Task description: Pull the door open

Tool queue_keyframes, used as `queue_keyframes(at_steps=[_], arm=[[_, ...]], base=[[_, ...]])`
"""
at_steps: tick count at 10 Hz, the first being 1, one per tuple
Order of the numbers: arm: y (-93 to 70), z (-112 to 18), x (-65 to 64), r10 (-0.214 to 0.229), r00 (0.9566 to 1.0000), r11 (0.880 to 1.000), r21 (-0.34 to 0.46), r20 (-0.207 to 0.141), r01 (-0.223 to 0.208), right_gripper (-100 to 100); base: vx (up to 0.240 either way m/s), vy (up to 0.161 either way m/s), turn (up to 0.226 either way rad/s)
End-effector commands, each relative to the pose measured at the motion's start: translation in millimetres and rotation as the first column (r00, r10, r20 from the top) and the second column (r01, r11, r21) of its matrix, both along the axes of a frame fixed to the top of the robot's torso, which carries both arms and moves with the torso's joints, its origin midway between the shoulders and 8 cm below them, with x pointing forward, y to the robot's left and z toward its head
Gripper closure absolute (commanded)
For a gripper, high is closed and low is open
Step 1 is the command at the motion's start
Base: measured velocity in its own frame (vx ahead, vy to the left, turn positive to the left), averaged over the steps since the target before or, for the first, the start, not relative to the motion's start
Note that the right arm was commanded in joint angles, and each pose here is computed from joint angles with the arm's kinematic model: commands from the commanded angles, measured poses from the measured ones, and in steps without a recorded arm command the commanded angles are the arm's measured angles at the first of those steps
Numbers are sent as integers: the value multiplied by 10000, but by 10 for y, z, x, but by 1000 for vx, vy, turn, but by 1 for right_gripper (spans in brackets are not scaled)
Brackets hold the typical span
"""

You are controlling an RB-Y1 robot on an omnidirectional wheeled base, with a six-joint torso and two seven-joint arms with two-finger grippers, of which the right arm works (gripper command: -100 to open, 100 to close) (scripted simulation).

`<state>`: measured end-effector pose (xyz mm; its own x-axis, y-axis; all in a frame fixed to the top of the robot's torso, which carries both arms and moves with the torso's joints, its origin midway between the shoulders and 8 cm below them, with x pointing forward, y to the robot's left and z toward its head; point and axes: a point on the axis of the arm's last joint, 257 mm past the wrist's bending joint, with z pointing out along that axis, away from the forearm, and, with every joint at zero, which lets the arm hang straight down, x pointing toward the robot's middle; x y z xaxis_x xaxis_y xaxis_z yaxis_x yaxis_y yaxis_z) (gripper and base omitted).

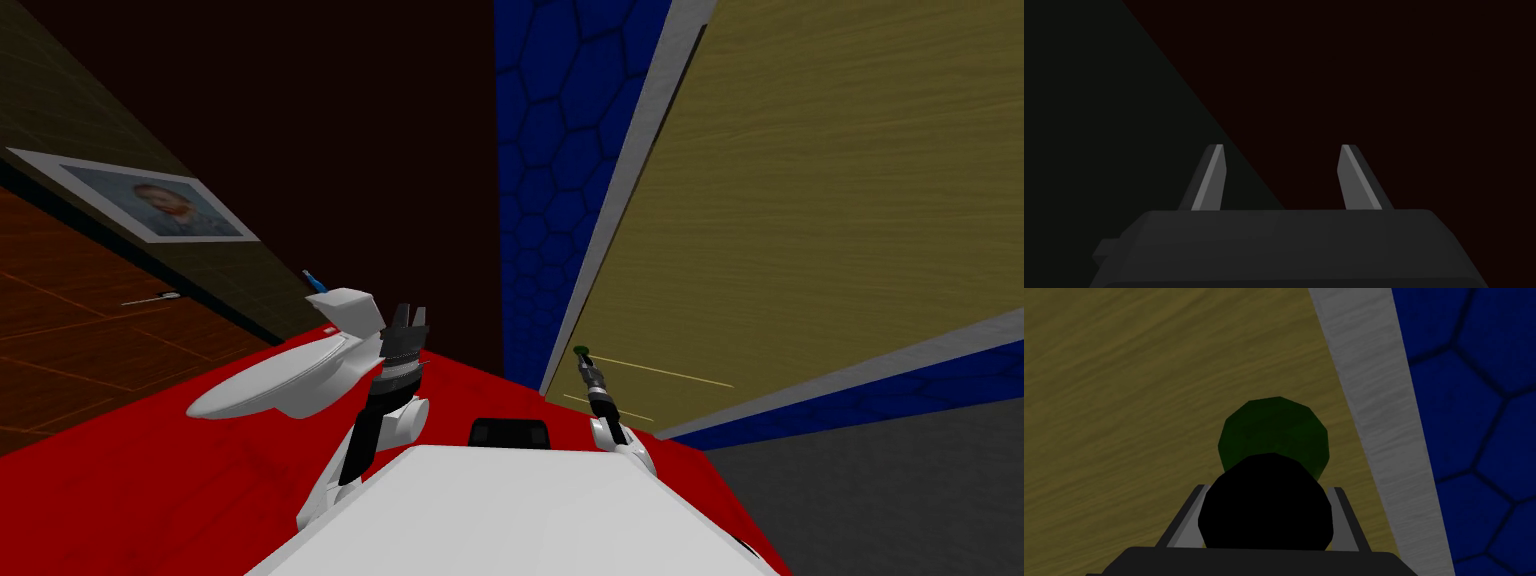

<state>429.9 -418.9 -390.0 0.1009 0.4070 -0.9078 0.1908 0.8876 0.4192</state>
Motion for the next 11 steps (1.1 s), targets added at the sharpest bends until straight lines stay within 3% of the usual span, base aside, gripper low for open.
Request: queue_keyframes(at_steps=[1, 7, 10, 11], arm=[[29, -21, -10, -19, 9999, 9981, 609, 104, 13, 100], [16, -17, -5, -156, 9989, 9789, 2042, 442, 62, 100], [7, -14, -2, -276, 9975, 9562, 2925, 653, 73, 100], [2, -13, 0, -339, 9967, 9439, 3302, 743, 74, 100]], base=[[-40, -20, 70], [-35, -12, 42], [-37, -14, 51], [-35, -14, 49]])
